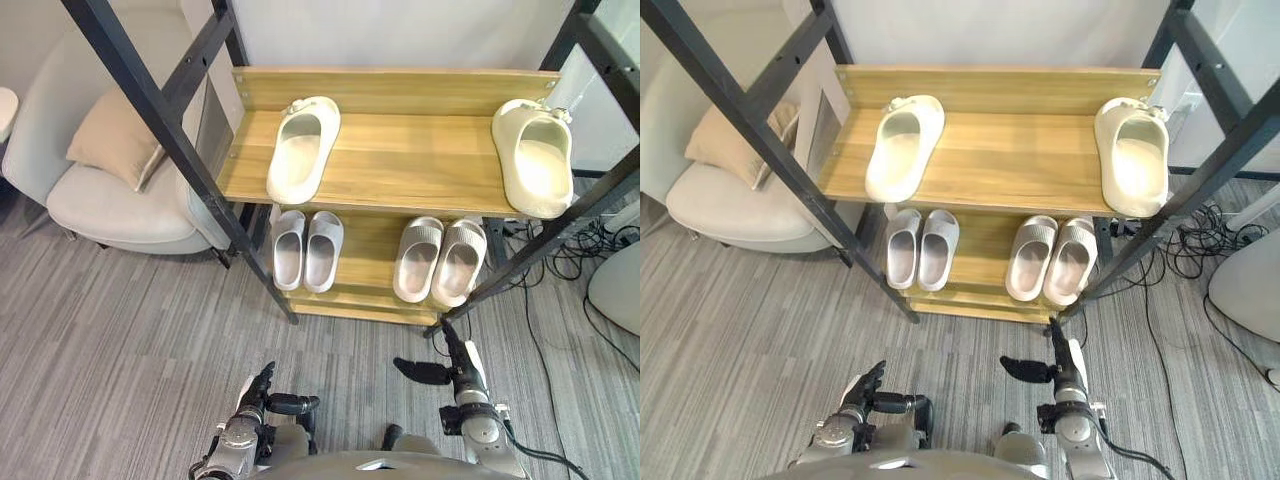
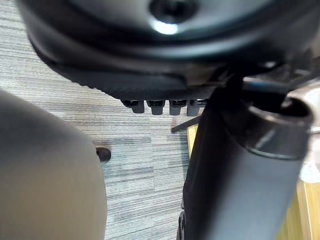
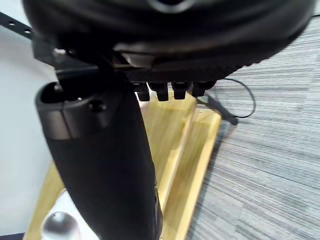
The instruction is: Organize the slippers on the shoe rack
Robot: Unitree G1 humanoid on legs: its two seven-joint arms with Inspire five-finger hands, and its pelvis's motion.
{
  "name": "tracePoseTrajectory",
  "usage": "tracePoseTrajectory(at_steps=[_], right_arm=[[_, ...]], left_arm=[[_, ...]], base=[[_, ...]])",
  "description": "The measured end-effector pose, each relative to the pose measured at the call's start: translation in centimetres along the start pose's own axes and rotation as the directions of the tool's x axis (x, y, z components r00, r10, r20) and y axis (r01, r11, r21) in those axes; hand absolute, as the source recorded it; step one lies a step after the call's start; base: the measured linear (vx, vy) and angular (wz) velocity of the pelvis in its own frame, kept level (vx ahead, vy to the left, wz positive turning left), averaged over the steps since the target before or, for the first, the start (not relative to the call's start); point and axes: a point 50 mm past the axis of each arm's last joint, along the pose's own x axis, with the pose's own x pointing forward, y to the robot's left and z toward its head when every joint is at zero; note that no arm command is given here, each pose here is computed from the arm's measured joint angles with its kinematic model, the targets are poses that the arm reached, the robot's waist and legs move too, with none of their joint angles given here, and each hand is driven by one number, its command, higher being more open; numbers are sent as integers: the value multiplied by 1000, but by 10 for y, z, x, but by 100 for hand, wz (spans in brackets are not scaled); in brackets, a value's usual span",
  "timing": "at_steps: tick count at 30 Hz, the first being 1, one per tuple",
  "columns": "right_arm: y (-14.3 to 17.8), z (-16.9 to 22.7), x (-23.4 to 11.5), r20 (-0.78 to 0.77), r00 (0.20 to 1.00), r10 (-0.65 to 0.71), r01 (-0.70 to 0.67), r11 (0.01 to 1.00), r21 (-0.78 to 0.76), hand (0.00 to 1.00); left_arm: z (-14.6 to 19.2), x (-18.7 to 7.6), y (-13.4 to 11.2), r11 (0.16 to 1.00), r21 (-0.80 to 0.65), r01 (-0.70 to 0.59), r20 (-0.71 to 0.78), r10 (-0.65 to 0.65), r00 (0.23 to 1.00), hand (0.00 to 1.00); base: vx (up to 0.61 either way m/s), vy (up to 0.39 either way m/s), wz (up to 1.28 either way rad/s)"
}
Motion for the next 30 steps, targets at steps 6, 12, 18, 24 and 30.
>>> tracePoseTrajectory(at_steps=[6,12,18,24,30], right_arm=[[1,-37,-5,-186,982,-6,9,1000,14,100],[-1,-50,-10,-254,967,-20,42,996,79,100],[-2,-53,-11,-272,962,-18,50,993,110,100],[-4,-52,-10,-261,965,-15,45,993,106,100],[-4,-54,-12,-263,965,-2,26,996,89,100]], left_arm=[[5,0,-11,995,87,52,24,-54,998,100],[45,-13,-53,934,276,227,212,-289,934,100],[92,-61,-105,786,407,464,410,-612,677,100],[141,-101,-122,725,454,518,578,-682,448,100],[203,-123,-88,856,334,395,813,-474,338,100]], base=[[-54,-5,-4],[-38,12,0],[11,1,2],[5,-1,1],[0,0,0]])
